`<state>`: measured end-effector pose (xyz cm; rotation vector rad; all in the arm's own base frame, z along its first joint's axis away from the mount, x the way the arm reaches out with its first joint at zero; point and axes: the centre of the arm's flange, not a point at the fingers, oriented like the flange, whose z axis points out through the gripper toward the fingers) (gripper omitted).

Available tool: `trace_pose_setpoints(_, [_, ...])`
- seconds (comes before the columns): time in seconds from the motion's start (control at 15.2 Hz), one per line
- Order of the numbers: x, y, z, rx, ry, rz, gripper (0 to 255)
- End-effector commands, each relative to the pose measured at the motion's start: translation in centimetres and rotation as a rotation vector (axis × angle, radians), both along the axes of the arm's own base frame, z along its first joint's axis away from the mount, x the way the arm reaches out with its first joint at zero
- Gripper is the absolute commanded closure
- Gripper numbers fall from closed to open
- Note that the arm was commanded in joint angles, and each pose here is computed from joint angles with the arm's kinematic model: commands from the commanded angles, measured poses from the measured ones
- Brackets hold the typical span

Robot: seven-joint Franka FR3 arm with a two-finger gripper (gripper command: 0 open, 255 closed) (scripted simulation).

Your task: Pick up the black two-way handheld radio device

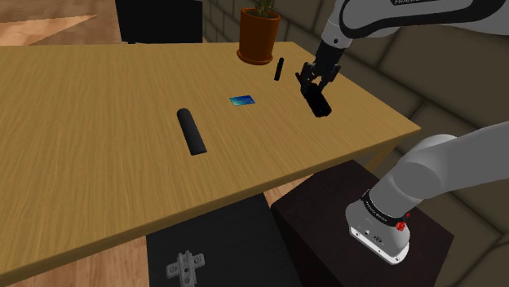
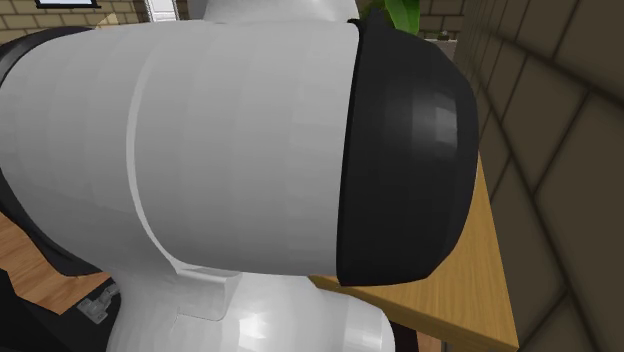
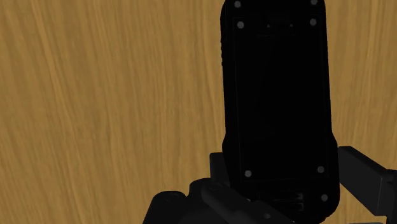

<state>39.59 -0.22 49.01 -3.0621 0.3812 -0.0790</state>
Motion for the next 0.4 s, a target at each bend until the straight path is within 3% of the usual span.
trace_pose_setpoints(0.0, [0.0,0.1,1.2,0.000,0.000,0.000,255])
trace_pose_setpoints(0.33, [0.0,0.1,2.8,0.000,0.000,0.000,255])
